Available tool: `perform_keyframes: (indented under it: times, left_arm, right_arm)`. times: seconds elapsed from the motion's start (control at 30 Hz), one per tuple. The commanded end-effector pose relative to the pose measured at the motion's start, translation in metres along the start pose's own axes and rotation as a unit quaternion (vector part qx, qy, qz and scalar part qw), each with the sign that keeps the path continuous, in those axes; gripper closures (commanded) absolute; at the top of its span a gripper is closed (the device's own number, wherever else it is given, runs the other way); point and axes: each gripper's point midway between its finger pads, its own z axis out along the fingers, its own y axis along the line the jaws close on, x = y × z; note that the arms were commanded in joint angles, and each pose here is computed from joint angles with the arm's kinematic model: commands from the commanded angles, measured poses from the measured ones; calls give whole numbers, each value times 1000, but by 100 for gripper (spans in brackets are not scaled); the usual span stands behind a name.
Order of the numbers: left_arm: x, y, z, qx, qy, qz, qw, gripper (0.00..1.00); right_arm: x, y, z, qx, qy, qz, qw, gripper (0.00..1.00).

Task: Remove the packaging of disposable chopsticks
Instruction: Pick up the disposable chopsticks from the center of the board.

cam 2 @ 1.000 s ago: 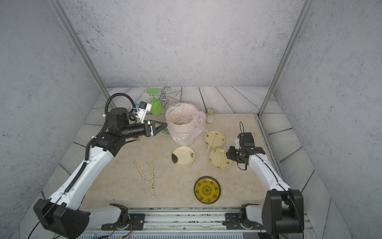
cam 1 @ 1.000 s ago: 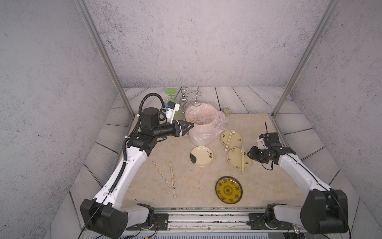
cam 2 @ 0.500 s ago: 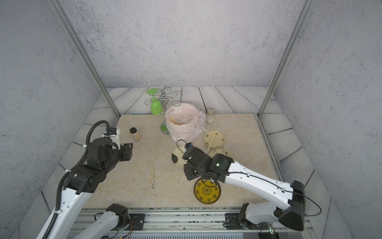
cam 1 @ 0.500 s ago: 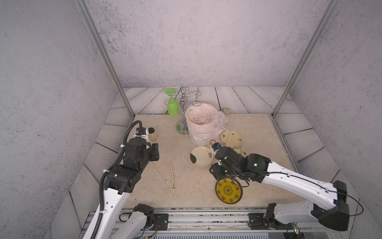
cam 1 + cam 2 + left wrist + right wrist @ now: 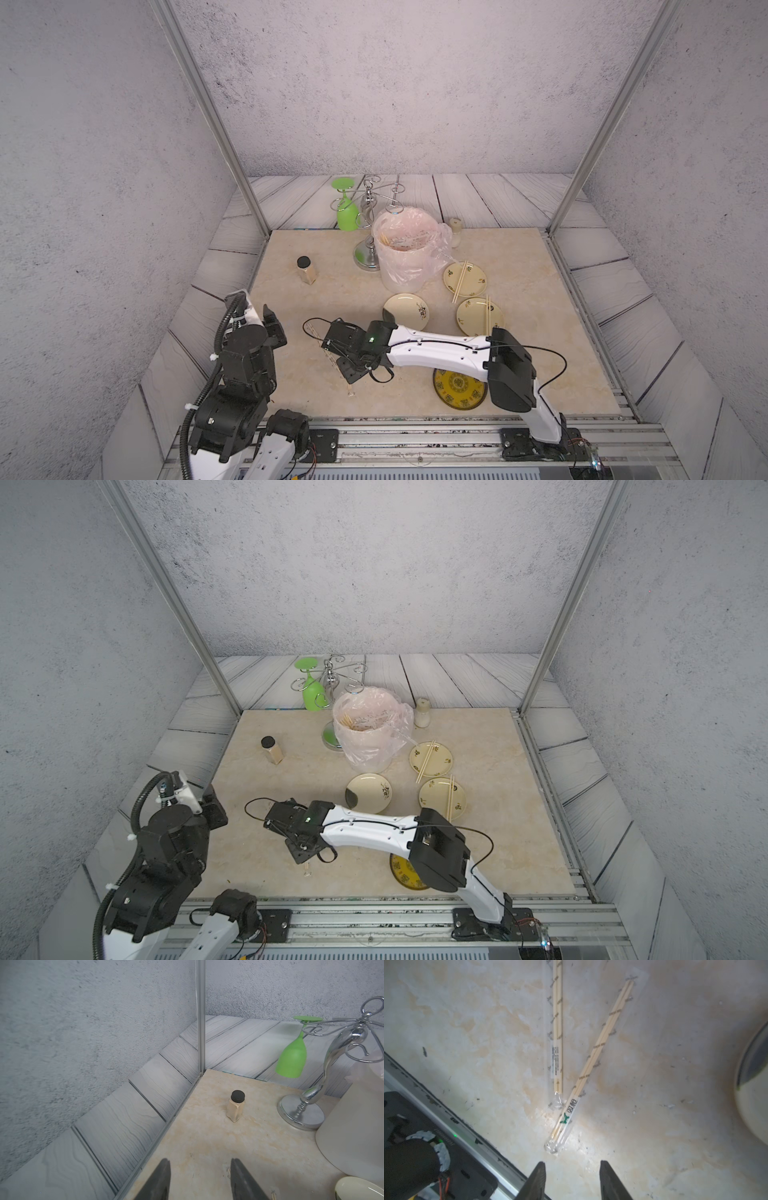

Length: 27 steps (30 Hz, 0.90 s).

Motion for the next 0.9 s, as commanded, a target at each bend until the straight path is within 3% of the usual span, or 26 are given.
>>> perform_keyframes:
  times: [0.0,0.43,0.7,0.87]
  left_arm:
    - [-6,10,-2,-18,-21,-7,1000,52]
    - [-5,9,1,-6,-18,-23,1000,52]
    - [-5,6,2,0,-17,-20,1000,52]
    - [-4,4,3,3,-15,-18,1000,52]
  right_arm:
    - [14,-1,27,17,51,-19,998,56]
    - [48,-9,86,54,142,-33,988,62]
    - [70,-62,83,137,174,-39,974,75]
    - [85,-87,82,120,188,2,975,78]
